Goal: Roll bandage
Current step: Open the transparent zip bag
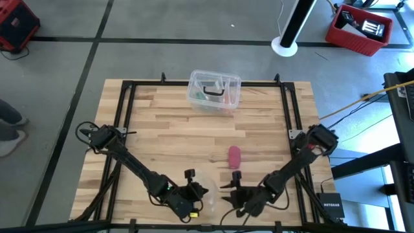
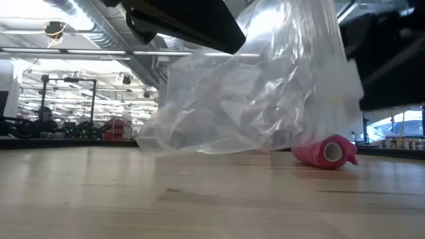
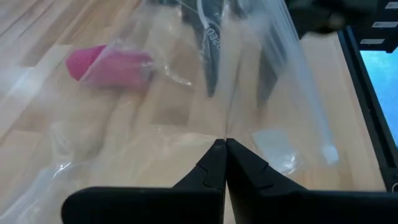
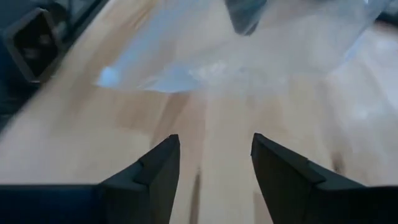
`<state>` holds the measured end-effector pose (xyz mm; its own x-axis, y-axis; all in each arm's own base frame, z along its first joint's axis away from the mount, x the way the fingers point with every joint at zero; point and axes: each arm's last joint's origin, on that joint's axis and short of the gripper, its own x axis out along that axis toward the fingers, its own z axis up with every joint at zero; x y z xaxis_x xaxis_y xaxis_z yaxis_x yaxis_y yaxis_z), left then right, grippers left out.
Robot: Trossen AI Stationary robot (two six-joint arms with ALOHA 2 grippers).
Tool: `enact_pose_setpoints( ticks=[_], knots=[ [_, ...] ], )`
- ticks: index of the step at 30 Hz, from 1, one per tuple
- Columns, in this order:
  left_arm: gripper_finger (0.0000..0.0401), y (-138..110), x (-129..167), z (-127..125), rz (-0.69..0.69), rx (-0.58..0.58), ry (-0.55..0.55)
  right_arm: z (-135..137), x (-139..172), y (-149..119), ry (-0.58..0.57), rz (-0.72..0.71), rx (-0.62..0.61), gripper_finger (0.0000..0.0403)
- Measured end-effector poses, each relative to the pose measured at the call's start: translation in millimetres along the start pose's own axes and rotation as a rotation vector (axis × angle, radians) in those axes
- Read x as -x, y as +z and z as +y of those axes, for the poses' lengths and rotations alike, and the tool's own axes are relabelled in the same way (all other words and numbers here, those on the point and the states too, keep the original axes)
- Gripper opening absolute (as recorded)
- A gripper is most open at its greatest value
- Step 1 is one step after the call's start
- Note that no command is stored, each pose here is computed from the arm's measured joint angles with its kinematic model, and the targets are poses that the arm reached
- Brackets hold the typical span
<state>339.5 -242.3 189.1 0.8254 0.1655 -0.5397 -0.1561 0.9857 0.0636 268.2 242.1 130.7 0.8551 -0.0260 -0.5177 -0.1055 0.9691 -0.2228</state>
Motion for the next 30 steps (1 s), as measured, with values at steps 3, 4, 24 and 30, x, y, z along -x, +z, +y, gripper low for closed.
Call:
enact_pose_setpoints(
  ticks=[3, 4, 24, 30],
  knots=[
    [0.0, 0, -1, 1, 0.0, 0.006, 0.001, -2, -12, -7, -0.066, -0.077, 0.044, 0.02],
    [0.0, 1, -1, 1, 0.001, 0.007, 0.001, -3, -15, -6, -0.075, -0.096, 0.064, 0.02],
    [0.0, -4, 3, -3, 0.014, 0.017, -0.006, -8, -25, 25, -0.072, -0.188, 0.152, 0.0012],
    [0.0, -18, 14, -9, 0.085, 0.03, 0.009, -1, -8, 26, -0.076, -0.163, 0.144, 0.0004]
  ],
)
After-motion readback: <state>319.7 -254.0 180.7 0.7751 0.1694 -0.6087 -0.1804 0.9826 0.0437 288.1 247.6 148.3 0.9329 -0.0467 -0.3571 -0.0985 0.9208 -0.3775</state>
